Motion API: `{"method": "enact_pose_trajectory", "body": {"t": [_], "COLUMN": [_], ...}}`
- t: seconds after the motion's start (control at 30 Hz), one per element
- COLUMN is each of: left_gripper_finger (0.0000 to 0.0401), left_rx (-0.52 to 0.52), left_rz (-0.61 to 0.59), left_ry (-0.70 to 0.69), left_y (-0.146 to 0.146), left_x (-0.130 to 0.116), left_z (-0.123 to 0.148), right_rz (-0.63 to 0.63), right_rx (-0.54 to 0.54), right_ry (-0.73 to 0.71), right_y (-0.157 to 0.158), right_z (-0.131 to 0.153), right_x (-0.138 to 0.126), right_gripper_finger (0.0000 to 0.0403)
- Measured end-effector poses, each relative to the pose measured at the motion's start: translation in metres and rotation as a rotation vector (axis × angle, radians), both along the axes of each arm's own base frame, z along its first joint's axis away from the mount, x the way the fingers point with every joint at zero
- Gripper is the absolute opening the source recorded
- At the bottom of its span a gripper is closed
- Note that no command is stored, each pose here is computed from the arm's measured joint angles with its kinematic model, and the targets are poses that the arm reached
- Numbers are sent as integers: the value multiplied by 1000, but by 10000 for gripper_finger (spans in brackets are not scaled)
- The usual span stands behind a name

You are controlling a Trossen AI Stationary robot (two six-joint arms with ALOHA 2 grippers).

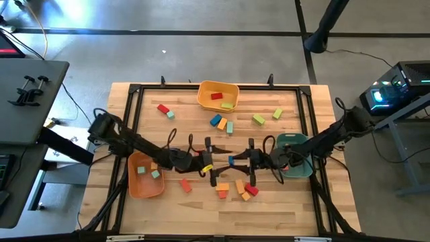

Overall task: Sort blocks by size
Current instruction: Put the thin blue rectangular block into the yellow bin

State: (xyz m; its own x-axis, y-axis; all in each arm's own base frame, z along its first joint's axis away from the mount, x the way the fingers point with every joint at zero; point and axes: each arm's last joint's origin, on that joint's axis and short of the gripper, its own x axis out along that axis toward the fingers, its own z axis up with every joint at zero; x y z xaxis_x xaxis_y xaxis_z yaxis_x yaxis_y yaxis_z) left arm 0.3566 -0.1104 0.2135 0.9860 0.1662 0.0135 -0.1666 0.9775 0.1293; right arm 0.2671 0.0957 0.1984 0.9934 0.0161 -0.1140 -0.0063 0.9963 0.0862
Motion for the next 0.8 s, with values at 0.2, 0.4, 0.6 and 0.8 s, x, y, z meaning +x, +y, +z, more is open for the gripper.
{"method": "enact_pose_trajectory", "body": {"t": [0.2,0.4,0.6,0.8], "left_gripper_finger": [234,198,117,93], "left_rx": [-57,-99,-107,-16], "left_rz": [-39,-97,-122,-119], "left_ry": [-3,-5,22,74], "left_y": [3,2,0,-14], "left_x": [6,6,6,0], "left_z": [-11,-11,-13,-12], "right_rz": [3,7,19,18], "right_rx": [9,4,7,55], "right_ry": [1,1,16,119], "right_y": [1,1,1,-1], "right_z": [0,0,-2,-9], "right_x": [0,0,-1,-3], "right_gripper_finger": [125,125,141,256]}}
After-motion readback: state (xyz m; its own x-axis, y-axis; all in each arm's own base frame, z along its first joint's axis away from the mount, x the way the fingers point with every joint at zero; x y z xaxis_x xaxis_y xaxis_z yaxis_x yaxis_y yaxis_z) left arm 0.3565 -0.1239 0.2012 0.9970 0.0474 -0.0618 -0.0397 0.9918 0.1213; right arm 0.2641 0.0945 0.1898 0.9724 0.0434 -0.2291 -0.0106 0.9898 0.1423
